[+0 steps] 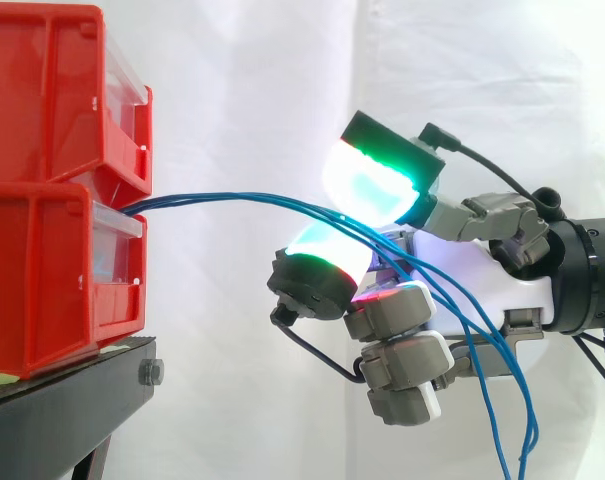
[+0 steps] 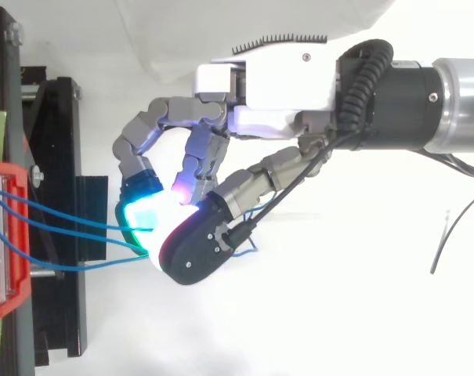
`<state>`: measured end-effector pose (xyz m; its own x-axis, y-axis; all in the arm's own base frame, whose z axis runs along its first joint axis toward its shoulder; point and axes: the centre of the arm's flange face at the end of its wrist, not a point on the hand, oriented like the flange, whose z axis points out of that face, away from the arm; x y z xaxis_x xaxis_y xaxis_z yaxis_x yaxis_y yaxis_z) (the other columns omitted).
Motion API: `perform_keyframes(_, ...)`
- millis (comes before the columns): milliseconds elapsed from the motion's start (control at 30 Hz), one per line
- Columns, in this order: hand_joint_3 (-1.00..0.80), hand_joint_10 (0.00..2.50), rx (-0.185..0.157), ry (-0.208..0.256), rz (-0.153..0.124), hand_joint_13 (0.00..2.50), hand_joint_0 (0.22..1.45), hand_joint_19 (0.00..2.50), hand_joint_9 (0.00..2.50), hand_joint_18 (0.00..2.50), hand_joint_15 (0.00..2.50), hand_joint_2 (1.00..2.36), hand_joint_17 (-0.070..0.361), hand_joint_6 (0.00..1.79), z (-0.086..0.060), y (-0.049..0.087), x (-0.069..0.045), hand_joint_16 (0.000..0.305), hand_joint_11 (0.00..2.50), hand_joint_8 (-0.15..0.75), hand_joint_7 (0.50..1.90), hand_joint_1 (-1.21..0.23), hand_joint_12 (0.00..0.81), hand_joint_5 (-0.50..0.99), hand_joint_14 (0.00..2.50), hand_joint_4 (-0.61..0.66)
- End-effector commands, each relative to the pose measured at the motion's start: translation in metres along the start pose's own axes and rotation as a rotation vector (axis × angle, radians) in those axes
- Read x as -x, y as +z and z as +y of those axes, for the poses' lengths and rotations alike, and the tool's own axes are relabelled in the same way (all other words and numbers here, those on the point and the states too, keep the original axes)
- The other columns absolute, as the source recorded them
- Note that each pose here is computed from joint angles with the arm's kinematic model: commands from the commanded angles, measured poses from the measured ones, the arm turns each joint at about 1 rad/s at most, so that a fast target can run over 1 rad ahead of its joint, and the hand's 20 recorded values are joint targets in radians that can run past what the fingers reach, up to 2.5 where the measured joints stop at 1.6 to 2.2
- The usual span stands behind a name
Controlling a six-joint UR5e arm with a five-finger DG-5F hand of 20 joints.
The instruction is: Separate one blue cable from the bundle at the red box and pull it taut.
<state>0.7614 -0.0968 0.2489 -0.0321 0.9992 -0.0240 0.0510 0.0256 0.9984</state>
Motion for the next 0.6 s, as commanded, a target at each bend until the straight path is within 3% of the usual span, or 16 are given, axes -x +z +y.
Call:
perform_keyframes(0, -0.5, 0.03, 0.001, 0.0, 0.0, 1.2, 0.61, 1.02, 1.22, 0.92, 1.18, 1.0, 0.109, 0.85, -0.0001, 0.0001, 0.0001, 0.049, 1.19, 0.28, 1.17, -0.67, 0.342, -0.12, 0.03, -0.02)
perform_keyframes(300, -0.27, 0.03, 0.001, -0.002, 0.0, 1.21, 0.59, 1.02, 1.24, 0.92, 1.18, 1.02, 0.109, 0.86, -0.0001, 0.0001, 0.0001, 0.049, 1.18, 0.283, 1.14, -0.71, 0.345, -0.11, 0.03, -0.11)
perform_keyframes(367, -0.29, 0.03, 0.003, -0.001, 0.0, 1.2, 0.59, 1.02, 1.24, 0.92, 1.18, 1.01, 0.111, 0.86, 0.0011, -0.0001, 0.0001, 0.05, 1.2, 0.282, 1.14, -0.71, 0.342, -0.11, 0.03, -0.1)
perform_keyframes(500, -0.5, 0.03, 0.001, -0.003, 0.0, 1.21, 0.55, 1.02, 1.24, 0.93, 1.19, 1.0, 0.115, 0.83, -0.0001, 0.0001, 0.0001, 0.051, 1.19, 0.286, 1.14, -0.66, 0.346, -0.12, 0.03, -0.03)
perform_keyframes(567, -0.5, 0.03, 0.001, -0.003, 0.0, 1.21, 0.54, 1.02, 1.24, 0.94, 1.18, 1.0, 0.117, 0.82, -0.0001, 0.0001, 0.0001, 0.052, 1.19, 0.29, 1.11, -0.63, 0.358, -0.12, 0.03, -0.02)
